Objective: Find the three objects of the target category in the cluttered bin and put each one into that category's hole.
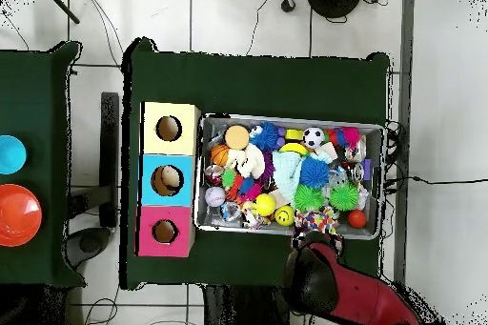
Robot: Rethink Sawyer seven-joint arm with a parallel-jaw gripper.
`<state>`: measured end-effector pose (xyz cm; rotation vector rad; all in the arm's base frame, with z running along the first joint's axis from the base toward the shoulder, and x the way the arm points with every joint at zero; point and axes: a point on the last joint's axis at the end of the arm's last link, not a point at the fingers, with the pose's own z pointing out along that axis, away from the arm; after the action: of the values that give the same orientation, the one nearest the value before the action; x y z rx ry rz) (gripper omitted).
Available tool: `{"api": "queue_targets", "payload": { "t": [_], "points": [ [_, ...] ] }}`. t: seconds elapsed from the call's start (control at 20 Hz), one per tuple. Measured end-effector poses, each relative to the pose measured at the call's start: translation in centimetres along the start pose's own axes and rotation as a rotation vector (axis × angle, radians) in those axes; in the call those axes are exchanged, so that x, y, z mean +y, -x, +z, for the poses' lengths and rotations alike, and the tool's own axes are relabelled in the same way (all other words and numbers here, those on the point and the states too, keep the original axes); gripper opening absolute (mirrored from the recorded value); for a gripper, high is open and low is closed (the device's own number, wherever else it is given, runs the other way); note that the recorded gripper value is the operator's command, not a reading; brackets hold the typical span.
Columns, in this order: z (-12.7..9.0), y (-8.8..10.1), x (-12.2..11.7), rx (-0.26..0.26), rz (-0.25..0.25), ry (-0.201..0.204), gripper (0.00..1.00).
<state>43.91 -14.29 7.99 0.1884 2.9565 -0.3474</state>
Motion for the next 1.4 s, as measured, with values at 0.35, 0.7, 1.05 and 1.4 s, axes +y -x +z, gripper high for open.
{"api": "queue_targets", "payload": {
  "t": [0.35,0.7,1.05,1.4],
  "points": [
    [1.4,-0.5,1.4,-0.017,-0.044,0.028,1.0],
    [1.9,-0.5,2.6,-0.045,-0.072,0.036,1.0],
    [2.2,-0.8,3.1,-0.058,-0.095,0.041,1.0],
    [2.5,-1.0,3.1,-0.077,-0.115,0.044,1.0]
  ]
}}
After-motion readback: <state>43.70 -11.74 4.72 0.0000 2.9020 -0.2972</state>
